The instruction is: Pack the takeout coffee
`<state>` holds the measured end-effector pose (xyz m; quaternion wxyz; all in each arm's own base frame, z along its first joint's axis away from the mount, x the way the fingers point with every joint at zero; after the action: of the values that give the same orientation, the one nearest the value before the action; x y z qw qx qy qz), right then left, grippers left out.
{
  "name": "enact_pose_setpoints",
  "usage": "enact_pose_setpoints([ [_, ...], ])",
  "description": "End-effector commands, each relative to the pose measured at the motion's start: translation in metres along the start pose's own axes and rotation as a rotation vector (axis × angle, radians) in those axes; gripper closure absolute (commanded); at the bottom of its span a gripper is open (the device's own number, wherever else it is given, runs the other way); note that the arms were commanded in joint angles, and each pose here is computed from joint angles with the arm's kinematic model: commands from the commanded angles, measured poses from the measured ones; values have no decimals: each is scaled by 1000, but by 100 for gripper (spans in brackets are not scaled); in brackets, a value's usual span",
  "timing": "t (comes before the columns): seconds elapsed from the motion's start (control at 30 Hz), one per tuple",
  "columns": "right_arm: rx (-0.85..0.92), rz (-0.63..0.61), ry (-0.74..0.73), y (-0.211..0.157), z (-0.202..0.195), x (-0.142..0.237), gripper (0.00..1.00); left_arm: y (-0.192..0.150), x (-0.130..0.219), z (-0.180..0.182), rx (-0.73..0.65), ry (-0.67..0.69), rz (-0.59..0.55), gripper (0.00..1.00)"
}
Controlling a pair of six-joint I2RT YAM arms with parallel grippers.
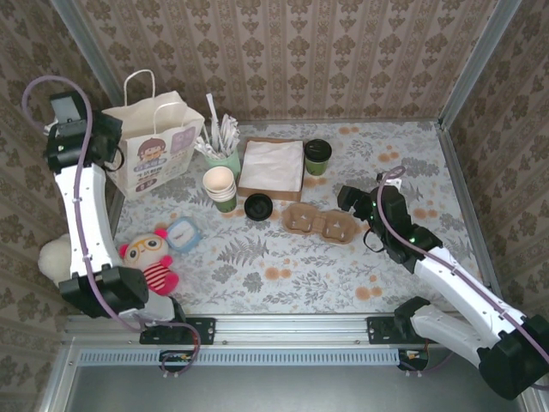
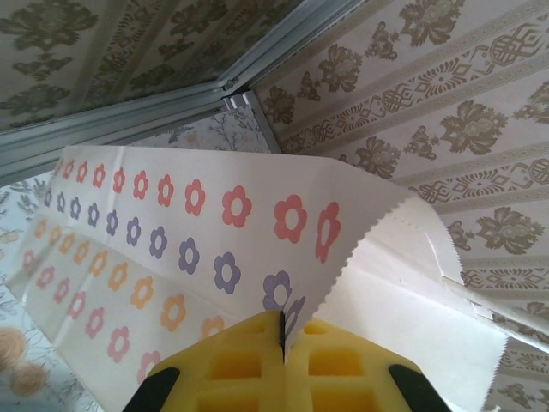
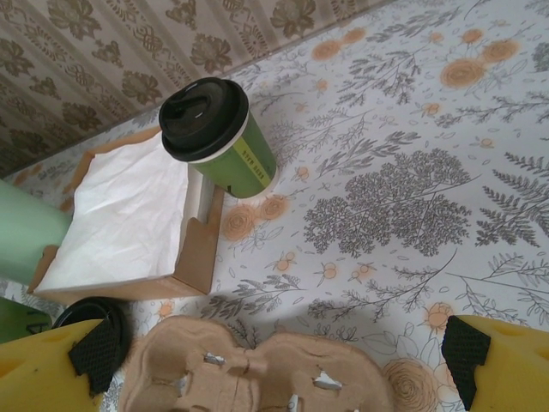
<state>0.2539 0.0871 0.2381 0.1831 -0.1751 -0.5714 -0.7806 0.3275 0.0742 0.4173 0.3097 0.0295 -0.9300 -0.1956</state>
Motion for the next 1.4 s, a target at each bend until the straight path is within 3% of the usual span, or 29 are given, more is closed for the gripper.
enact_pose_setpoints([
  [0.0,-10,11,31,8,8,-1,0,0,37,7,16,-13,-25,100],
  [0.13,1,36,38,6,10,-5,0,3,78,24,-13,24,-127,100],
  [0.23,10,50,48,5,12,-8,0,-3,101,39,-28,55,-139,100],
  [0.53,32,116,57,-1,16,-15,0,-38,142,91,-53,181,5,100],
  [0.8,30,250,68,-19,20,-28,0,-59,168,111,-82,205,110,100],
  [1.07,-13,315,94,-25,28,-39,0,-103,158,124,27,119,408,100],
  [1.27,-27,331,106,-25,33,-46,0,-95,176,123,-76,149,356,100],
  [1.37,-25,341,108,-25,35,-48,0,-96,182,113,-93,106,399,100],
])
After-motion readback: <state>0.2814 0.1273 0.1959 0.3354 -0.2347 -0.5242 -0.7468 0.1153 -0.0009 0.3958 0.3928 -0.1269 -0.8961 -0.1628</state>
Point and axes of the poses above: each hand's point on the last joint's axis, 136 mm out from that joint toward the fingers, its own x axis back along the fingers, its own z axis along the line the jaws close on, y = z × x, the point moved 7 cm from there along x, back along the fingers, and after that the axes turned 7 degrees about x, right-handed, at the moved point
